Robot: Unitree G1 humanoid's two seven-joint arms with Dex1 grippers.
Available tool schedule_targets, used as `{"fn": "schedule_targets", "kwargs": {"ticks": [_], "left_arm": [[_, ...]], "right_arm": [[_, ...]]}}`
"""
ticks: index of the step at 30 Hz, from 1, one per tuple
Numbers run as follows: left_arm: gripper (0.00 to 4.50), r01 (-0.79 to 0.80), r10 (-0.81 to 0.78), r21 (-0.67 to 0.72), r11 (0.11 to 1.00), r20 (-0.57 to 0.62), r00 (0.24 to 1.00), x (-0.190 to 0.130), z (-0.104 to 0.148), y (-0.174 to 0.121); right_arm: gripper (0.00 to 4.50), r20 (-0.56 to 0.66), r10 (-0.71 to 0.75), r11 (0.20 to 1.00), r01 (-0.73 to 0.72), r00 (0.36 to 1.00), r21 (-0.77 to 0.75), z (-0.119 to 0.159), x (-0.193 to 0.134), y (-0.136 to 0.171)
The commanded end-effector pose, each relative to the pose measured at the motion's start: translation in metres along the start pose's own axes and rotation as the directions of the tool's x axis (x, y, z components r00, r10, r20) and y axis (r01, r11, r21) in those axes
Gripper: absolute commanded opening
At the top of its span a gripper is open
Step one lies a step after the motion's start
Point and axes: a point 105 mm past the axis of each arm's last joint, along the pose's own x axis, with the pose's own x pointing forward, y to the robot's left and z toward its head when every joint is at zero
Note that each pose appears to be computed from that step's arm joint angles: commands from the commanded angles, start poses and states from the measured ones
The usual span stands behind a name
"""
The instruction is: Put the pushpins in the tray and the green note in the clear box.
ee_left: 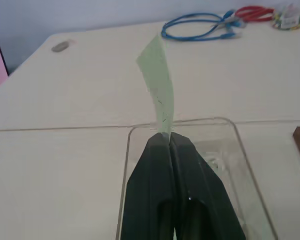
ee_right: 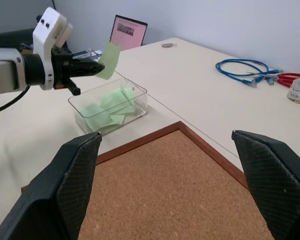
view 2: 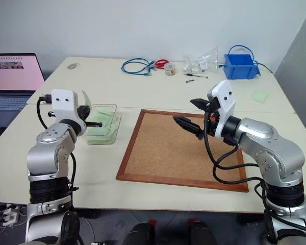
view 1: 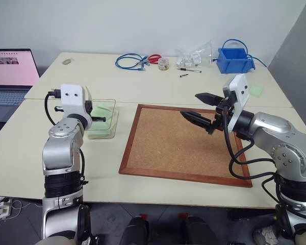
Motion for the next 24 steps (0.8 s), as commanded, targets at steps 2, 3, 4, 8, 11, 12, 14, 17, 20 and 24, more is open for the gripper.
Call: {"fn": "schedule_targets", "kwargs": {"ticks": [2, 3, 4, 8, 11, 12, 14, 17, 20, 24], "left_arm": [[0.56, 0.031, -0.031, -0.021, 0.999, -0.001, 1.0, -0.001, 0.002, -0.009], [0.84, 0.03, -0.03, -0.018, 0.999, -0.008, 1.0, -0.002, 0.0, -0.009], [0.99, 0.032, -0.032, -0.015, 0.999, -0.015, 0.999, -0.003, -0.002, -0.01], [1.72, 0.022, -0.022, -0.011, 1.0, -0.015, 1.0, -0.005, -0.003, -0.01], [2.3, 0.015, -0.015, -0.015, 1.0, -0.002, 1.0, -0.006, 0.003, -0.01], [2.48, 0.014, -0.013, -0.016, 1.0, 0.004, 1.0, -0.007, 0.005, -0.01], [2.86, 0.016, -0.016, -0.007, 1.0, 0.02, 1.0, -0.01, 0.01, -0.011], [3.41, 0.121, -0.125, 0.079, 0.989, 0.041, 0.991, -0.023, 0.02, -0.026], [3.41, 0.205, -0.21, 0.08, 0.976, 0.059, 0.976, -0.036, 0.024, -0.037], [3.41, 0.385, -0.39, 0.076, 0.92, 0.069, 0.918, -0.07, 0.015, -0.064]], "right_arm": [[4.5, 0.044, -0.002, 0.999, 0.004, 0.999, -0.048, 0.013, 0.0, -0.001], [4.5, 0.045, -0.007, 0.999, 0.009, 0.999, -0.049, 0.014, 0.0, -0.002], [4.5, 0.044, -0.011, 0.999, 0.014, 0.999, -0.05, 0.014, -0.001, -0.002], [4.5, 0.039, -0.03, 0.998, 0.032, 0.999, -0.054, 0.012, -0.003, -0.005], [4.5, 0.039, -0.036, 0.998, 0.038, 0.999, -0.052, 0.012, -0.005, -0.005], [4.5, 0.039, -0.038, 0.998, 0.04, 0.998, -0.051, 0.012, -0.005, -0.005], [4.5, 0.039, -0.046, 0.998, 0.048, 0.998, -0.049, 0.012, -0.007, -0.004], [4.5, 0.033, -0.079, 0.996, 0.08, 0.996, -0.04, 0.009, -0.014, -0.002], [4.5, 0.015, -0.158, 0.986, 0.159, 0.987, -0.046, 0.003, -0.022, -0.005], [4.5, -0.04, -0.446, 0.895, 0.444, 0.894, -0.042, -0.026, -0.051, -0.015]]}}
